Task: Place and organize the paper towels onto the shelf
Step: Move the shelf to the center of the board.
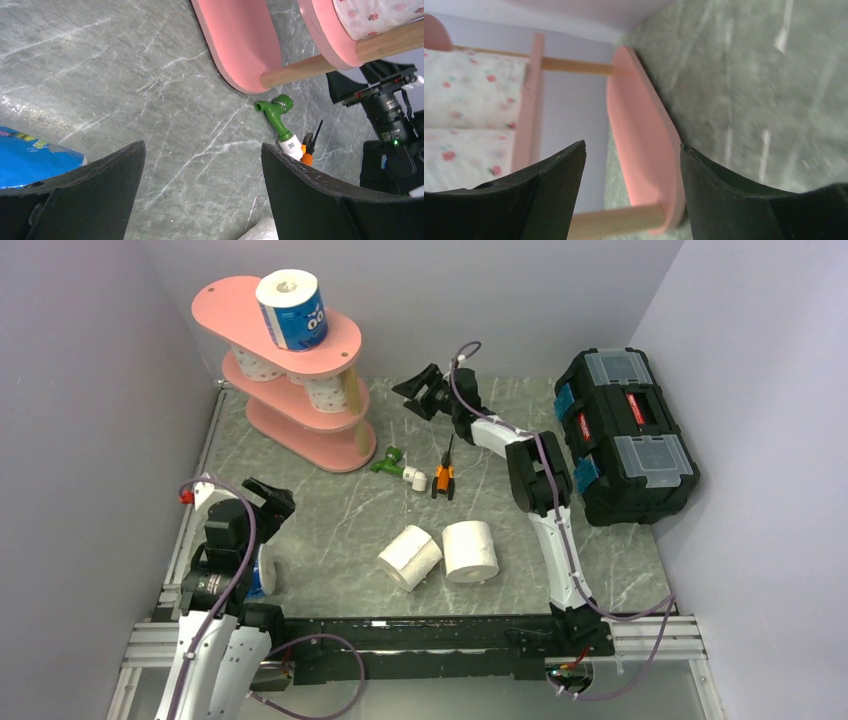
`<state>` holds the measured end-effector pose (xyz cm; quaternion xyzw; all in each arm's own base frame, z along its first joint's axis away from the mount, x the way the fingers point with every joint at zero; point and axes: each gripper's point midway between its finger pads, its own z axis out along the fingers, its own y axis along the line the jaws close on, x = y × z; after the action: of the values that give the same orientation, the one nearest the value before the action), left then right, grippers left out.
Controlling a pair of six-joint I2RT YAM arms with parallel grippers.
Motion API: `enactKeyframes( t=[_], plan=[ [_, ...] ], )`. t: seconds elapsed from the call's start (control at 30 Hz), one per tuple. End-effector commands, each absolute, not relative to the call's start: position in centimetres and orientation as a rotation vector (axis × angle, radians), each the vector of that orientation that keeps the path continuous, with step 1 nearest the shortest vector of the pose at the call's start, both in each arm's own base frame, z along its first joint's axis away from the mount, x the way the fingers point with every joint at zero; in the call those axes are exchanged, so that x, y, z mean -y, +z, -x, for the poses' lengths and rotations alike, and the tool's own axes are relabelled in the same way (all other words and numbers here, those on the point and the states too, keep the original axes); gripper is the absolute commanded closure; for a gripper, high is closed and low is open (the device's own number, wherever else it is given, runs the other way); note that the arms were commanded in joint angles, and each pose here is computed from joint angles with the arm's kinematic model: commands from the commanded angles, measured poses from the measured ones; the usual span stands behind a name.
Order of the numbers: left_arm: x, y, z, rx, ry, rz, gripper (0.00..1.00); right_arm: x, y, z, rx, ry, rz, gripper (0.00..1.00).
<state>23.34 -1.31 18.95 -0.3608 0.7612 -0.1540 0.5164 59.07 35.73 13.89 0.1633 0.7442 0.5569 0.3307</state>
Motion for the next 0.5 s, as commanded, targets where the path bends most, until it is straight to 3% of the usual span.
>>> enactKeyframes(
  t=[0.0, 0.27, 0.47],
  plan=[
    [1.9, 19.6, -23.9, -1.772, -0.446, 0.875, 0.09, -33.0, 18.9, -57.7, -1.835, 1.318, -0.322, 0.28],
    [2.8, 20.1, -24.1, -1.755, -0.511, 0.843, 0.09, -31.0, 23.2, -50.2, -1.661, 1.039, 0.043, 0.24],
    [3.7, 20.3, -23.8, -1.748, -0.565, 0.824, 0.09, -34.1, 23.7, -45.0, -1.616, 0.928, 0.338, 0.25]
  ],
)
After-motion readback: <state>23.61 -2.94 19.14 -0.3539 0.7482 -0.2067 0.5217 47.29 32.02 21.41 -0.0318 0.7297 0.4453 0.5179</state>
